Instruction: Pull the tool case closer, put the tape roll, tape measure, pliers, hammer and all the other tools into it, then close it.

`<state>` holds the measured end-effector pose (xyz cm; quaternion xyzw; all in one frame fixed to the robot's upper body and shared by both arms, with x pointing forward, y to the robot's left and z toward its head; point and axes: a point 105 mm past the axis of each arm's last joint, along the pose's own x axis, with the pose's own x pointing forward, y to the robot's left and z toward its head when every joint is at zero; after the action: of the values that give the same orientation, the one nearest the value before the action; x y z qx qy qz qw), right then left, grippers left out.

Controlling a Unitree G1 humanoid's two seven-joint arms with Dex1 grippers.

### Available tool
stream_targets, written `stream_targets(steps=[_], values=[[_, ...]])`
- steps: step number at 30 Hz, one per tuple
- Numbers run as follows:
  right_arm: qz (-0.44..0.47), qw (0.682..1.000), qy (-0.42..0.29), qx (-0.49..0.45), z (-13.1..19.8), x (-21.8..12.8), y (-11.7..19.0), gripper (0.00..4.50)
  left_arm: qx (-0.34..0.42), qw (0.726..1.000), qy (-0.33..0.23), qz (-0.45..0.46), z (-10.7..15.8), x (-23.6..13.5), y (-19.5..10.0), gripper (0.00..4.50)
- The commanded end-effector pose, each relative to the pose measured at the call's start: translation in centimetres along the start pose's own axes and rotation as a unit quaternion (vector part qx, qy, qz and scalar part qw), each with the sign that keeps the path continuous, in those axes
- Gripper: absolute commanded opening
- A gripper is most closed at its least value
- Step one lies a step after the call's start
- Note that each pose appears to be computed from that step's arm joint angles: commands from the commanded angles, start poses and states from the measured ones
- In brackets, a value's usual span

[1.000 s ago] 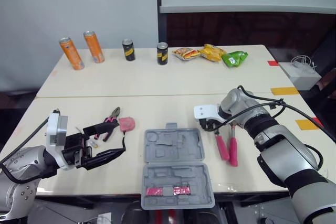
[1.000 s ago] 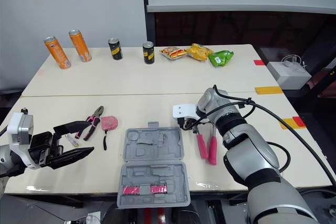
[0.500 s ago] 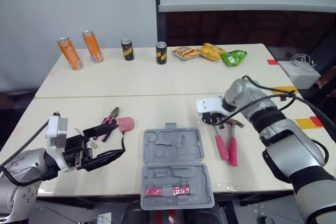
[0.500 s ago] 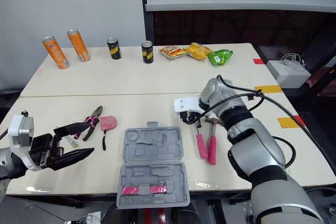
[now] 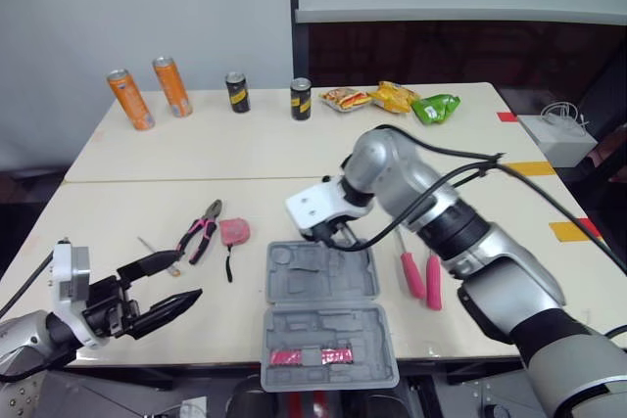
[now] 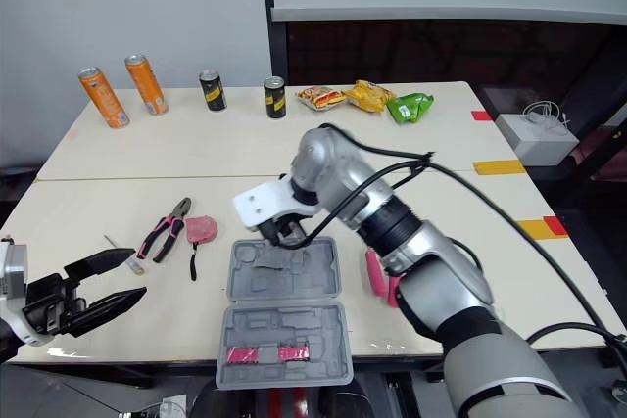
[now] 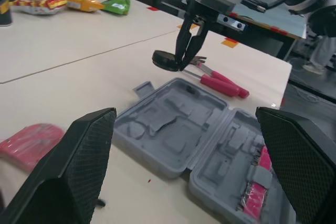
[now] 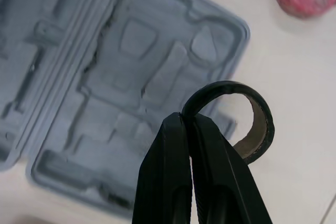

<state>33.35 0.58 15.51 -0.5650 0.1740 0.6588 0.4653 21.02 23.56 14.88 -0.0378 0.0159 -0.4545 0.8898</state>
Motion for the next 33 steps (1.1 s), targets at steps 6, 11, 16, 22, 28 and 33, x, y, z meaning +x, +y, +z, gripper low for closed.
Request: stream_targets(steps=[6, 11, 16, 22, 28, 33], values=[[-0.005, 1.000, -0.009, 0.004, 2.1, 4.5, -1.3, 0.03, 0.016, 0.999, -0.007, 0.040, -0.1, -2.1, 0.6, 4.50], [-0.004, 1.000, -0.009, 0.013, 2.1, 5.7, -1.6, 0.03, 0.014, 0.999, -0.004, 0.049, -0.9, -3.3, 0.4, 4.50], [-0.007, 1.000, -0.010, 0.019, 2.3, 6.3, -2.0, 0.03, 0.013, 0.998, -0.002, 0.054, -1.4, -4.2, 0.3, 4.50], [-0.007, 1.000, -0.008, 0.025, 2.1, 6.7, -2.1, 0.03, 0.013, 0.998, -0.001, 0.057, -1.9, -5.0, 0.4, 4.50], [-0.012, 0.999, -0.001, 0.031, 1.5, 6.8, -2.4, 0.03, 0.011, 0.998, 0.000, 0.058, -2.4, -5.5, 0.5, 4.50], [-0.013, 0.999, 0.003, 0.033, 1.1, 6.7, -2.5, 0.03, 0.011, 0.998, 0.001, 0.058, -2.7, -5.8, 0.7, 4.50]])
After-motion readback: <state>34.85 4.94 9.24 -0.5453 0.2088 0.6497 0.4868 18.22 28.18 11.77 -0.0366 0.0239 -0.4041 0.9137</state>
